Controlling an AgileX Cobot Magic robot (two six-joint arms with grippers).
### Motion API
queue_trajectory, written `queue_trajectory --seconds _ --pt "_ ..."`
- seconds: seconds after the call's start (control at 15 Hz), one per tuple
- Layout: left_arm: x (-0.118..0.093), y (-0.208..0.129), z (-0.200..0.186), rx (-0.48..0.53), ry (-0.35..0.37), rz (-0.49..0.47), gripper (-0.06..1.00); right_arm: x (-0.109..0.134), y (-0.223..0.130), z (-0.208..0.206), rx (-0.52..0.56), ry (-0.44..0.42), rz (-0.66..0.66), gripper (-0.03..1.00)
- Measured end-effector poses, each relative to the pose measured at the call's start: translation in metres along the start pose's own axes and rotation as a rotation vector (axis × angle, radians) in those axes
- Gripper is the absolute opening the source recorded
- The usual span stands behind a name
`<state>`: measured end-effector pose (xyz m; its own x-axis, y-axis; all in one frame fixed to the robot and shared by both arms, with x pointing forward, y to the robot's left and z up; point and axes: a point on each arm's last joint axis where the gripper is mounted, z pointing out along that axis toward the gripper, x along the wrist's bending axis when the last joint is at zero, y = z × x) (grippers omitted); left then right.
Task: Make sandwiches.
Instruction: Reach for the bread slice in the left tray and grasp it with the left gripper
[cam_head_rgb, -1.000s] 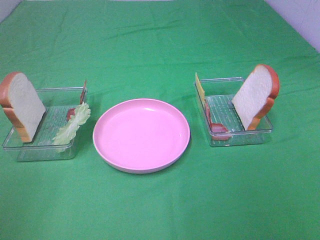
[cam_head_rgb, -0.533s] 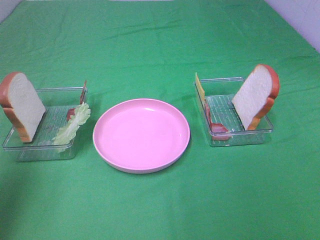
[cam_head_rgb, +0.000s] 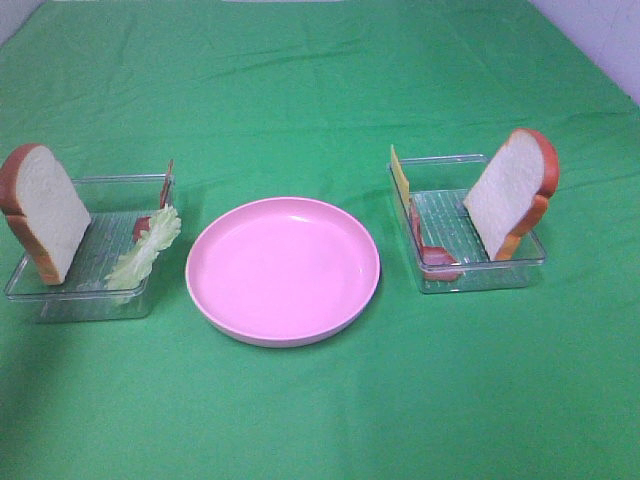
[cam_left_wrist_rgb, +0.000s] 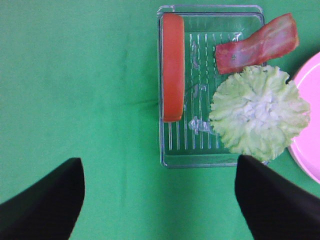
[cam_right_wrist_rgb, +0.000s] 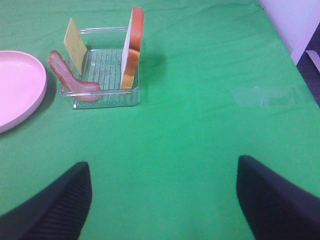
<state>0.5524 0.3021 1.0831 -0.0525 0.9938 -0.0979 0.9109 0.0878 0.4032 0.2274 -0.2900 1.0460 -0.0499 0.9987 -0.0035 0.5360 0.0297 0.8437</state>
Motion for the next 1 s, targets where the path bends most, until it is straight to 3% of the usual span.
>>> queue_trajectory --seconds 0.2,0.47,0.73,1.0 --pt "-0.012 0.017 0.045 0.092 -0.014 0.019 0.77 0.000 0.000 0.000 0.000 0.000 0.000 0.75" --pt "-0.009 0.021 0.088 0.153 0.003 -0.015 0.77 0.000 0.000 0.000 0.000 0.000 0.000 0.75" --pt "-0.008 0.028 0.112 0.097 0.005 -0.019 0.77 0.000 0.000 0.000 0.000 0.000 0.000 0.75" --pt "-0.007 0.031 0.128 0.074 0.005 -0.022 0.68 0.000 0.000 0.000 0.000 0.000 0.000 0.75"
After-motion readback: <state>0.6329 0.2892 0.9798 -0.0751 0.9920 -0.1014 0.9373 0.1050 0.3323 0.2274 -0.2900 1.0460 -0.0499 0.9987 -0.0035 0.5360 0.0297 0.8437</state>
